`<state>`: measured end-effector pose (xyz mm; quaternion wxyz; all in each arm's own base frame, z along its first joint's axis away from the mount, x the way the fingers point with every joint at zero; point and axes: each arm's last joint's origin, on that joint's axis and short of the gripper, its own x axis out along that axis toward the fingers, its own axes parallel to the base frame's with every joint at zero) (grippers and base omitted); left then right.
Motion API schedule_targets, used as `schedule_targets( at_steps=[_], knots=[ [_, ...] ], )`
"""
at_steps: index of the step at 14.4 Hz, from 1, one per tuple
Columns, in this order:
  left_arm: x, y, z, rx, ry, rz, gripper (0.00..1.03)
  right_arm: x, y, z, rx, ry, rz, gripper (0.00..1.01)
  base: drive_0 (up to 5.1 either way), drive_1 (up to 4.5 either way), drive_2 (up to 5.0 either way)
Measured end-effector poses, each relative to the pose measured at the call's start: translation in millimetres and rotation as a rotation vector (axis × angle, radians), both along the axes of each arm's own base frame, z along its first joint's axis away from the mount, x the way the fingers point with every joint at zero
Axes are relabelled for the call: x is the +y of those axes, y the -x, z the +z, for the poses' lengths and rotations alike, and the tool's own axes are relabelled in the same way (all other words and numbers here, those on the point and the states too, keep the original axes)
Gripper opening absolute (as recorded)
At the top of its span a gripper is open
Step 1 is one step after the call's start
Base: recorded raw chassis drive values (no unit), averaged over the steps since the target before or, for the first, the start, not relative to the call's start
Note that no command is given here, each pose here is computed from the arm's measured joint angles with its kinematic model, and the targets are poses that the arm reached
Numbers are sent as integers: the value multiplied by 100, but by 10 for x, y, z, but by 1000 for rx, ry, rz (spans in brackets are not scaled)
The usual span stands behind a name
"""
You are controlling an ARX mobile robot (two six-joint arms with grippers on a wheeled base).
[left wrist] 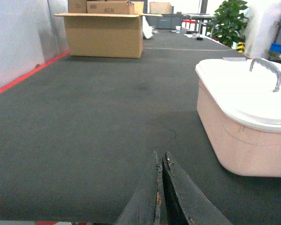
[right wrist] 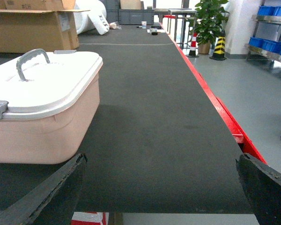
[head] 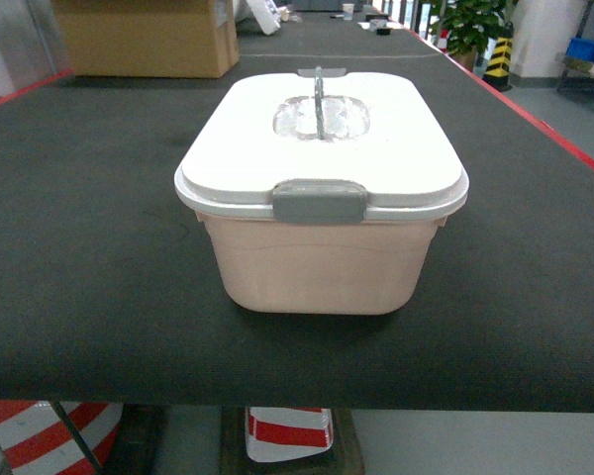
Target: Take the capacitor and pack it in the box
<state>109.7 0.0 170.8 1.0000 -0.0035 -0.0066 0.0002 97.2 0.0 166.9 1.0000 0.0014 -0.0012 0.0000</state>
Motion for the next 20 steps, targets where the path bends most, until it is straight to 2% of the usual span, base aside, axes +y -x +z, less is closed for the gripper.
schedule_targets(
  at_steps=[2, 3, 4, 5, 7, 8, 9, 14, 20],
  knots=[
    [0, 26, -10, 6, 0, 0, 2, 0, 0, 0, 0, 0, 0, 98, 0, 0, 0],
    [0, 105, -69, 52, 0, -1, 2, 0, 0, 0, 0, 0, 0, 98, 0, 0, 0],
    [-1, 122, -21, -3, -1, -3, 2, 0, 0, 0, 0, 0, 0, 98, 0, 0, 0],
    [0, 122, -45, 23, -2, -2, 2, 0, 0, 1, -1, 0, 0, 98, 0, 0, 0],
    [0, 122, -38, 15, -3, -1, 3, 0, 0, 0, 0, 0, 0, 98, 0, 0, 0],
    [0, 122, -34, 11, -4, 0, 12, 0, 0, 1, -1, 0, 0, 98, 0, 0, 0],
    [0, 122, -37, 14, -4, 0, 37, 0, 0, 0, 0, 0, 0, 98, 0, 0, 0],
    [0, 122, -37, 14, -5, 0, 99, 0, 0, 0, 0, 0, 0, 98, 0, 0, 0],
    [0, 122, -37, 14, -7, 0, 98, 0, 0, 0, 0, 0, 0, 98, 0, 0, 0]
  ],
)
